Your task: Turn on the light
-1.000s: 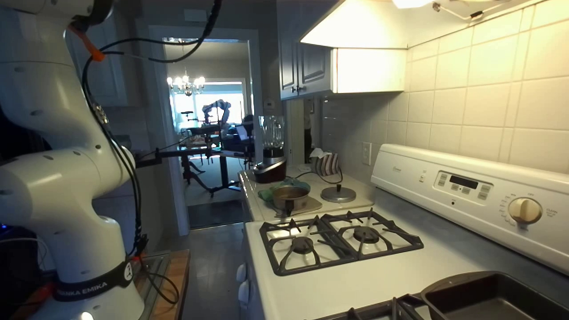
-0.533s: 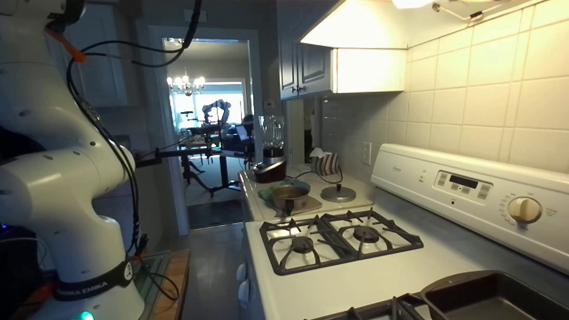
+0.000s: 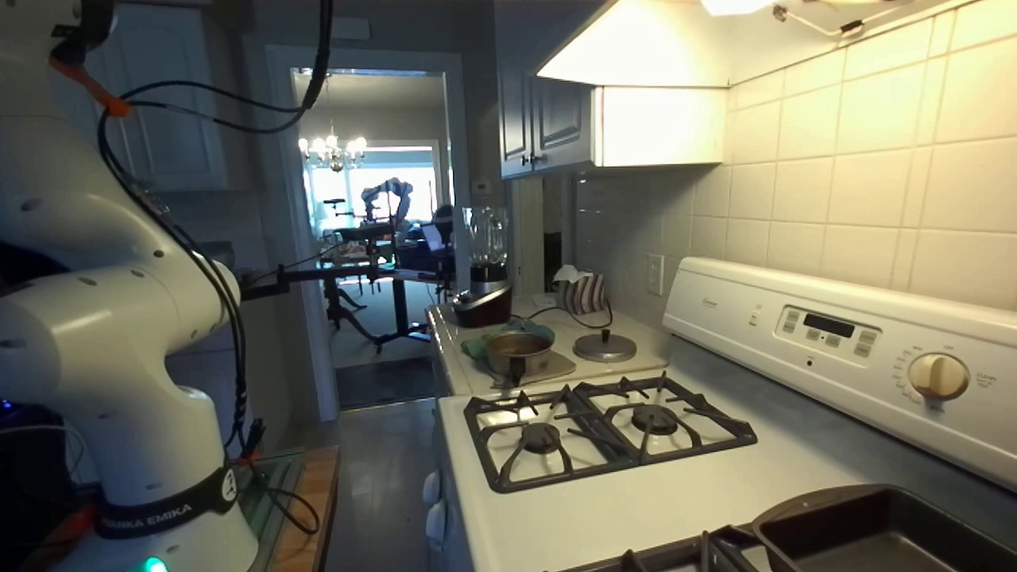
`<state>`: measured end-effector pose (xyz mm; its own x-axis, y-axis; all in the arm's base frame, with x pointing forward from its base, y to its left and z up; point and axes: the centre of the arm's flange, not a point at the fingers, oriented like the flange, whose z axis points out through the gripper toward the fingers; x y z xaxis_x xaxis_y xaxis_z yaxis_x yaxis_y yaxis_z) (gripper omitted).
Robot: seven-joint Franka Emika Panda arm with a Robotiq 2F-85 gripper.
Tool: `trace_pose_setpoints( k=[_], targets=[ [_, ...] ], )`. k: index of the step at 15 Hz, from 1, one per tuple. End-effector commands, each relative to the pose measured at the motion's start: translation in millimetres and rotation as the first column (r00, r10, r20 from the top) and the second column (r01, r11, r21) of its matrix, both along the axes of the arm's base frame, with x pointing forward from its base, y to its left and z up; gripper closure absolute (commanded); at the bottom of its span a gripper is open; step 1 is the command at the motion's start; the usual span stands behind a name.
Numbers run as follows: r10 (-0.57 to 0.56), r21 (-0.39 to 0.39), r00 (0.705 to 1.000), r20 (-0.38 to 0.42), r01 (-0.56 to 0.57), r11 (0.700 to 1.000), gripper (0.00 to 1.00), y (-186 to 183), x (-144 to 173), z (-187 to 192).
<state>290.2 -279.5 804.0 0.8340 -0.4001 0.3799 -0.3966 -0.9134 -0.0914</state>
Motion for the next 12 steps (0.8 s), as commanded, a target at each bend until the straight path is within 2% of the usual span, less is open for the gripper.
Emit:
trace_pose_setpoints(
  k=[1,3,4,5,7,8,12],
  targets=[
    [0.003,-0.042,0.996,-0.091,-0.007,0.999,0.82,19,-9,-29],
    [0.028,-0.045,0.991,-0.133,-0.034,0.998,0.75,27,-3,-38],
    [0.033,-0.037,0.987,-0.157,-0.039,0.999,0.66,32,0,-43],
    [0.041,-0.03,0.982,-0.184,-0.047,0.998,0.73,37,3,-47],
    [0.065,0.0,0.967,-0.246,-0.067,0.998,0.69,48,7,-53],
    [0.078,0.02,0.959,-0.273,-0.075,0.997,0.83,54,8,-57],
    [0.126,0.08,0.923,-0.364,-0.103,0.991,0.94,75,13,-69]
  ],
)
